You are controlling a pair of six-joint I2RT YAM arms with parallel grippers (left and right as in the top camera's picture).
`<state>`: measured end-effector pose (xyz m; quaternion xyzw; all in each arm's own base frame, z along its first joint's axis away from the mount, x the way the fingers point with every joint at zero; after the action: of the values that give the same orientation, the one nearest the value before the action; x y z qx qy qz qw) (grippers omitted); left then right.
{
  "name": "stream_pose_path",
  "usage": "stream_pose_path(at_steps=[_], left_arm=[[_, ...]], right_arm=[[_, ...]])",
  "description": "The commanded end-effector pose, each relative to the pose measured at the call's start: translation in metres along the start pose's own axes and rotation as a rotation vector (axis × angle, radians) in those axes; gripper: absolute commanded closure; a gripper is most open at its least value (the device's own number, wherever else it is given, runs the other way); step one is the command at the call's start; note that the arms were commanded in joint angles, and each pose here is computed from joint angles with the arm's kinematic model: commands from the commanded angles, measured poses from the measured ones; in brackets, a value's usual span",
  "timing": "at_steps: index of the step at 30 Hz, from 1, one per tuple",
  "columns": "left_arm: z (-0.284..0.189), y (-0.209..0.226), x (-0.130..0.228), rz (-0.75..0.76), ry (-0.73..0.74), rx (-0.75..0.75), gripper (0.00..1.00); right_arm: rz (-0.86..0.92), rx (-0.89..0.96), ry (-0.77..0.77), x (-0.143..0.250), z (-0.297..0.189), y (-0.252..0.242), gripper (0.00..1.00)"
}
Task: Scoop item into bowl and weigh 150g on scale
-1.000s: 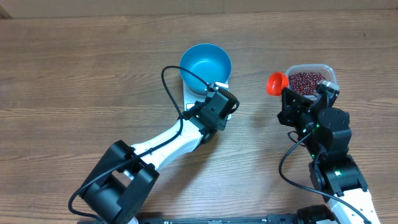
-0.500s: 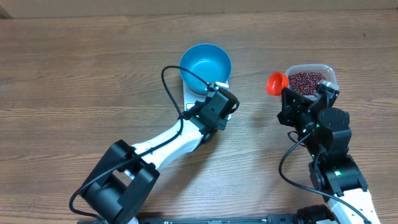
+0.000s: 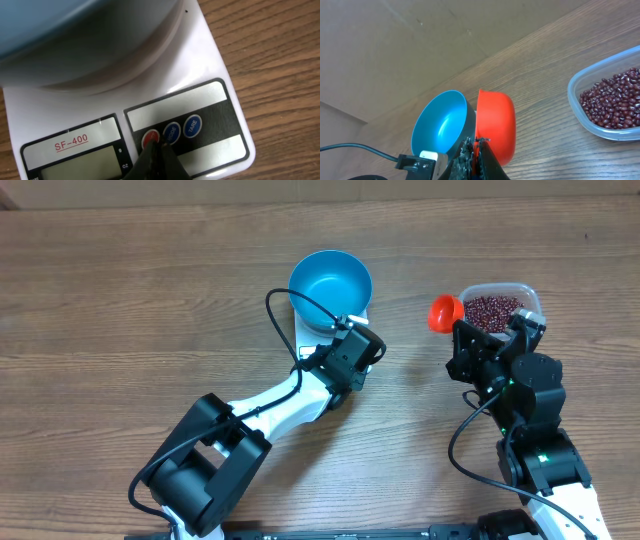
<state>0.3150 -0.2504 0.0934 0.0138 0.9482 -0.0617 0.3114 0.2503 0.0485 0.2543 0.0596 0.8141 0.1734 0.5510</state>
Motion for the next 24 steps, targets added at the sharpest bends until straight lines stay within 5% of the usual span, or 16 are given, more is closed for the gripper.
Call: stream_pose_path(at_steps=[1, 24], left_arm=[[0.0033, 0.0051, 0.001, 0.023, -0.012, -0.036, 0.95], [0.0034, 0.0054, 0.0005, 0.022, -0.017, -0.04, 0.96]], right_arm=[[-0.006, -0.01, -0.031, -0.011, -0.0022, 0.0036, 0.96], [-0.005, -0.01, -0.031, -0.011, -0.0022, 0.0036, 0.96]])
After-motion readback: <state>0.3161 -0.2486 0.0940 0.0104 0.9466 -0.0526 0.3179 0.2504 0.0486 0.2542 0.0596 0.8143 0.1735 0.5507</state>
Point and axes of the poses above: each gripper's point midway between its finger pads, its own z axis out along the fingers, its own y axis along the line the jaws close on, x = y × z, the point moved 8 cm from there along -z, back along the fingers, and after that the axes turned 15 degrees about -z, right-handed, at the moved point
